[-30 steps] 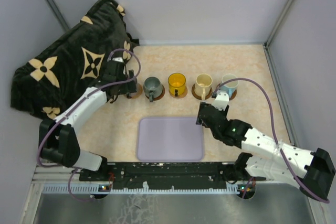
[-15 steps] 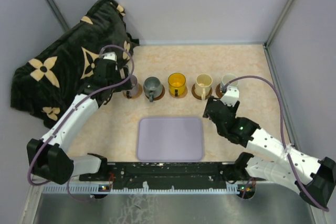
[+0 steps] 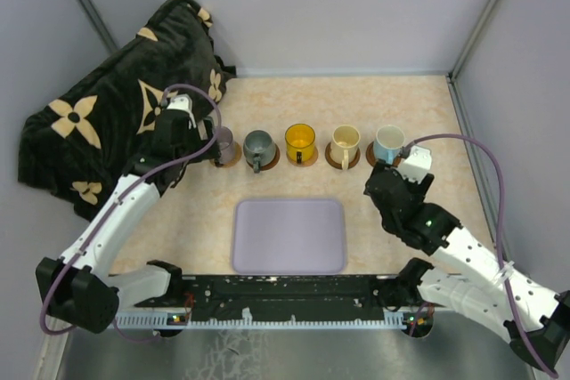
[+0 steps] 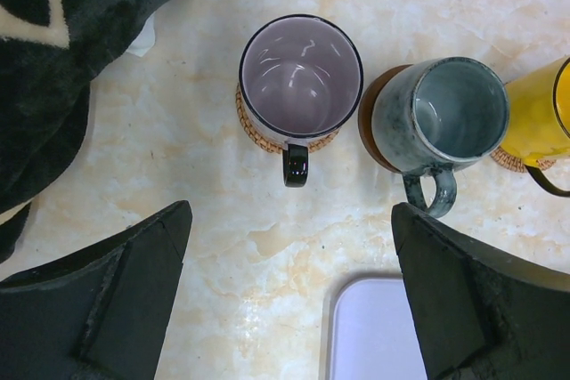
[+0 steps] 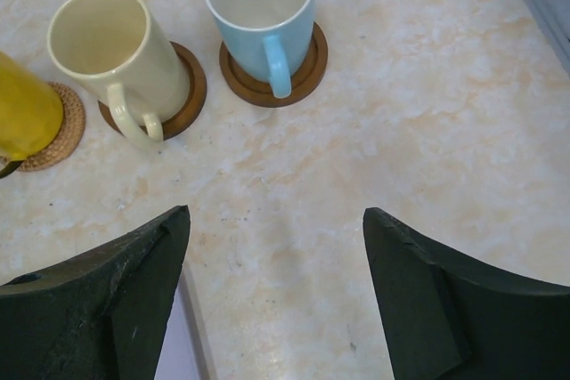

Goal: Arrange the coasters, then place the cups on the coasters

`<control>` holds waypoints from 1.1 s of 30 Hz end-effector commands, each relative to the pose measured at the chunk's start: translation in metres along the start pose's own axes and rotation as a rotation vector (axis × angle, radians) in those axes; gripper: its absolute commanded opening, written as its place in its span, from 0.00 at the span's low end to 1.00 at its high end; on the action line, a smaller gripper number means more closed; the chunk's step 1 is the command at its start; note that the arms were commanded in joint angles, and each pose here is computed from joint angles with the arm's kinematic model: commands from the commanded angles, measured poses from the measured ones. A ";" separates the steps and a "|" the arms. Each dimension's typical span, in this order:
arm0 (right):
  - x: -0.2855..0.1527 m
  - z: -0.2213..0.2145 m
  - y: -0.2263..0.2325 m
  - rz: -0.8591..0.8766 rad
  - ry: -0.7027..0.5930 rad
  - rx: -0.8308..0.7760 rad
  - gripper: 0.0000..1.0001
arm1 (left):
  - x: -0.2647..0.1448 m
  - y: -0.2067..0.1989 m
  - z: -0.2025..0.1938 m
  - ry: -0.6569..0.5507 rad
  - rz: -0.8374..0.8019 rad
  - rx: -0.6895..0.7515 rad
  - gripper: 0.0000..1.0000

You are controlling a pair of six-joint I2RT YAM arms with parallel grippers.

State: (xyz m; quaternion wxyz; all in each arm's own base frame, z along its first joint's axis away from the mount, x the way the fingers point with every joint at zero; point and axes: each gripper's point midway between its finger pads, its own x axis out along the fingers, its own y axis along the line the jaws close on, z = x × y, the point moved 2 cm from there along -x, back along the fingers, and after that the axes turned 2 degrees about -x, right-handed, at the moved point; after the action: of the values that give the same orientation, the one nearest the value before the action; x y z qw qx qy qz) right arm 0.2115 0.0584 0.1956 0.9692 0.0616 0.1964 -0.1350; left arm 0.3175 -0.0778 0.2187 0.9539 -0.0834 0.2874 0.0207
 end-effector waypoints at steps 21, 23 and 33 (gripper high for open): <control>0.015 0.035 -0.081 -0.306 -0.047 0.173 0.80 | -0.023 0.028 -0.005 -0.073 0.096 -0.038 0.99; 0.014 0.038 -0.091 -0.339 -0.055 0.205 0.80 | -0.028 0.033 -0.004 -0.074 0.121 -0.047 0.99; 0.017 0.042 -0.118 -0.379 -0.030 0.313 0.83 | -0.062 0.063 0.005 -0.124 0.270 -0.069 0.99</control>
State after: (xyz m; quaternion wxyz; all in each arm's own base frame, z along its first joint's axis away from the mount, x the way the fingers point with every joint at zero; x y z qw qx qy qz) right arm 0.1990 -0.0712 0.1997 0.8944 0.1482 0.1865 -0.3784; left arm 0.2745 -0.0332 0.2261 0.9532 -0.0749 0.2662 0.1223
